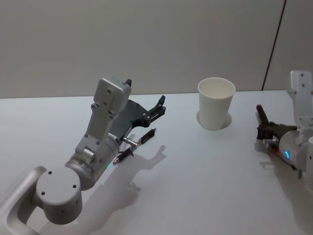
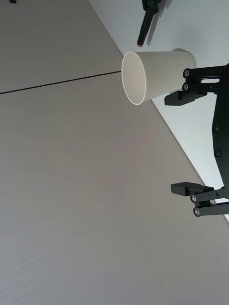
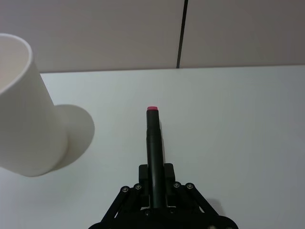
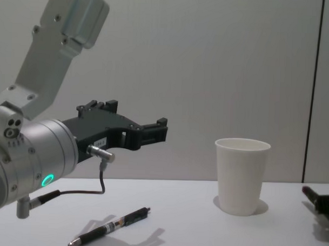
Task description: Place the pen into the pen holder.
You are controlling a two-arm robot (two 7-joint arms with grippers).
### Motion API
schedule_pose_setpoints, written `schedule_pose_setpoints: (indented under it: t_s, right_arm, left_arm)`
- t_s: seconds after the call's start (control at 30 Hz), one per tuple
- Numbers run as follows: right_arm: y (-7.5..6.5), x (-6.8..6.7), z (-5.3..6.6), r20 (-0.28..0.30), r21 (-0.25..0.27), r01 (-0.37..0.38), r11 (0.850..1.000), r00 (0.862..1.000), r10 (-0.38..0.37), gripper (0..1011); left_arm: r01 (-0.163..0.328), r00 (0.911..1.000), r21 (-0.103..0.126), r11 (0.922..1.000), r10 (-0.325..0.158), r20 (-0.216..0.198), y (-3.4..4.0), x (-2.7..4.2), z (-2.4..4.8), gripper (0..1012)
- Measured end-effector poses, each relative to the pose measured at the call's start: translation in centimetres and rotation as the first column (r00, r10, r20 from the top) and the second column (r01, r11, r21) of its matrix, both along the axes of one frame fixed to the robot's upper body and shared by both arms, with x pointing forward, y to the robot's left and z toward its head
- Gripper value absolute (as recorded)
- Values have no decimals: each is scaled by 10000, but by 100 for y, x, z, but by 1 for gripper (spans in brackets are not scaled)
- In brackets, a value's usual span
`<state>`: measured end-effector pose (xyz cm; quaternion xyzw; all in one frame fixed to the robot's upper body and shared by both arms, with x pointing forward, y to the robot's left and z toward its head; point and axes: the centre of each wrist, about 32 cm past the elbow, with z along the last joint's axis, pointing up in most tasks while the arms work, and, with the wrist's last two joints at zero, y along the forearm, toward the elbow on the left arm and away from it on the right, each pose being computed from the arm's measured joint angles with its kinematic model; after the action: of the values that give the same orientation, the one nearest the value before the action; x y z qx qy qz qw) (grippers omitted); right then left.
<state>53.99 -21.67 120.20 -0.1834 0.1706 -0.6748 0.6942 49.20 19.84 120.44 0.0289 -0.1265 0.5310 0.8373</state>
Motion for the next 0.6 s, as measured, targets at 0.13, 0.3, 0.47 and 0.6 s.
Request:
schedule_pose_setpoints:
  t_s: [0.13, 0.3, 0.47, 0.6]
  right_arm:
    - [0, -17, 13, 519, -166, -31, 9999, 9986, 40, 177]
    - [-1, -37, 40, 1118, -360, -56, 9993, 9937, 96, 177]
    - [-5, -61, 86, 1890, -576, -86, 9983, 9818, 193, 177]
    - [-10, -78, 121, 2407, -701, -116, 9975, 9702, 281, 177]
  left_arm:
    - [0, 10000, -1, 10000, 0, 0, 0, 0, 0, 1001]
    - [0, 10000, -1, 10000, 0, 0, 0, 0, 0, 1001]
    - [1, 10000, 0, 10000, -1, 0, 0, 0, 0, 1001]
    - [0, 10000, 0, 10000, 0, 0, 0, 0, 0, 1001]
